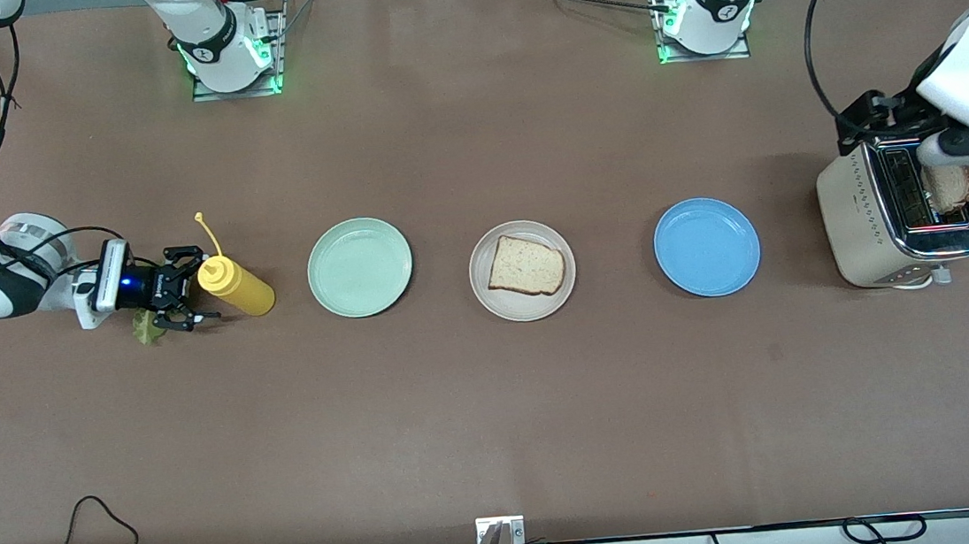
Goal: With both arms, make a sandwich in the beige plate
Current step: 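Grasp the yellow squeeze bottle with the right gripper and lift it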
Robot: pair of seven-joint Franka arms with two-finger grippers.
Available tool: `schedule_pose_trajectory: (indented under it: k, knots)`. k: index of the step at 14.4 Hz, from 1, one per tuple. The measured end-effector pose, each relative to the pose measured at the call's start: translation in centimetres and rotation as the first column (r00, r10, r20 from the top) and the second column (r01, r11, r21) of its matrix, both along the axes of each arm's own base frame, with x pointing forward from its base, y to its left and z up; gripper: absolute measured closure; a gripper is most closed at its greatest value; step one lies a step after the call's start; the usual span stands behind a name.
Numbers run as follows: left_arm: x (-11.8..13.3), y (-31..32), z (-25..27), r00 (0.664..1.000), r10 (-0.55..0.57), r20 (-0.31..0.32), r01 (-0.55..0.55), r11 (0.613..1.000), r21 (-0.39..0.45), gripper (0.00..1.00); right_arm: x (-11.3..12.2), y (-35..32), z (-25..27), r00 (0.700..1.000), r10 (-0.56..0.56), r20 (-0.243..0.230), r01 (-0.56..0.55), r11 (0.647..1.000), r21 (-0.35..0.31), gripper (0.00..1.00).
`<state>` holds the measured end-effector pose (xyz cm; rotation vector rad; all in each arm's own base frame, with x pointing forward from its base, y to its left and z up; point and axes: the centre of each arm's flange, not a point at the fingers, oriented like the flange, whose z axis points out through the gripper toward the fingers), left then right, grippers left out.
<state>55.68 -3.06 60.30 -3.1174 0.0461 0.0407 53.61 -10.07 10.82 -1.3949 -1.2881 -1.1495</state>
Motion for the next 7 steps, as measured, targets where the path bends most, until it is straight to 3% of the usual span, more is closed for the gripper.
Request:
schedule_pose_trajectory:
  k: [4, 7]
  knots:
    - [-0.4, 0.2, 0.0, 1.000, -0.016, 0.001, 0.016, 1.000, -0.003, 0.00, 0.0, 2.3, -0.6, 0.999, 0.002, 0.034, -0.004, 0.999, 0.045, 0.00]
    - [-0.4, 0.0, 0.1, 1.000, -0.026, 0.002, 0.026, 1.000, -0.003, 0.00, -0.2, 3.9, -1.6, 1.000, 0.002, 0.024, -0.004, 0.997, 0.073, 0.00]
